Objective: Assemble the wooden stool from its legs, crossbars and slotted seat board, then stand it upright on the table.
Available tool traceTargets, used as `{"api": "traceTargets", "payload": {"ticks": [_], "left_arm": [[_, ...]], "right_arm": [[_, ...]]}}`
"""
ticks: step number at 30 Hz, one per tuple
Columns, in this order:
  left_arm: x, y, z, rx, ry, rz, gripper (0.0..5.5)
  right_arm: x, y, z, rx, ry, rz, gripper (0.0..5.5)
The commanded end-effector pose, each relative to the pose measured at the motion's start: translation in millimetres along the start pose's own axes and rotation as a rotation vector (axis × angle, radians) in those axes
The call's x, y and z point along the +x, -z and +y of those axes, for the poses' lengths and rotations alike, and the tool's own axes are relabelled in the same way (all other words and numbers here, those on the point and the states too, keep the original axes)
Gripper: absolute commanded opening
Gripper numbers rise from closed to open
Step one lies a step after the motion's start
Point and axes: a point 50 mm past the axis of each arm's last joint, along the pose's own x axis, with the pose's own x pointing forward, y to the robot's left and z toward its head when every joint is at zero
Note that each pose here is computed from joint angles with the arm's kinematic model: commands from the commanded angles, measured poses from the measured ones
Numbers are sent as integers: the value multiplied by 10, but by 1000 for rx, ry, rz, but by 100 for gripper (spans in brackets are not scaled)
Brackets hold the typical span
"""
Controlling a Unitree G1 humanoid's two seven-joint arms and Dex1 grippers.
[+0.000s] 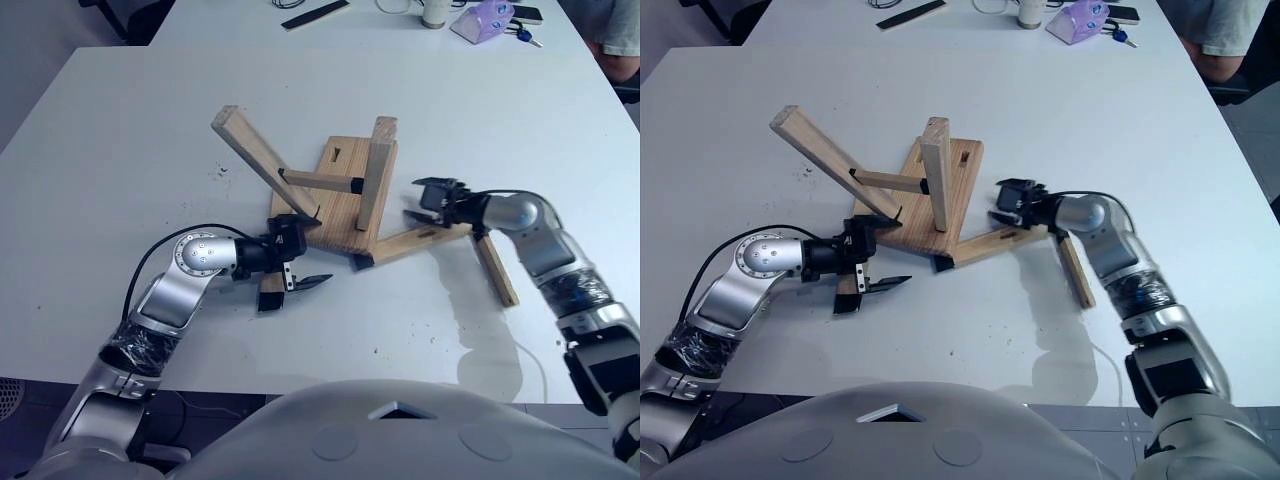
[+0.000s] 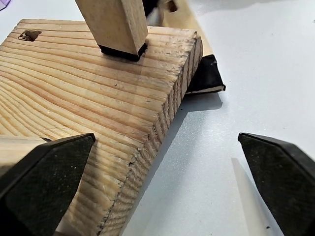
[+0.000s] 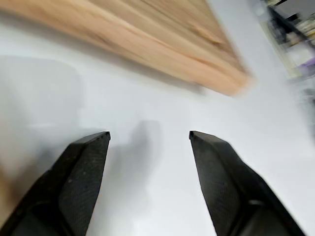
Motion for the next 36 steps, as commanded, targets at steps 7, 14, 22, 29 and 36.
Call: {"api": "traceTargets", "payload": {"ticks": [7,14,22,29,36], "left_arm": [[43,58,-48,-3,26,35,538],[16,39,-57,6,22,33,538],[-52,34,-119,-17,12,22,538],[-94,55,-122,-21,-1,35,538],[-114,72,-94,-11,-7,49,538]], "right_arm": [[223,-235,331,-59,-168,-33,298],[-417,-44,-36,43,130,-46,298],[-1293,-305,-144,246,267,-176,298],[-1609,-395,649,497,-204,-185,298],[-1650,92,954,564,-243,55,298]]}}
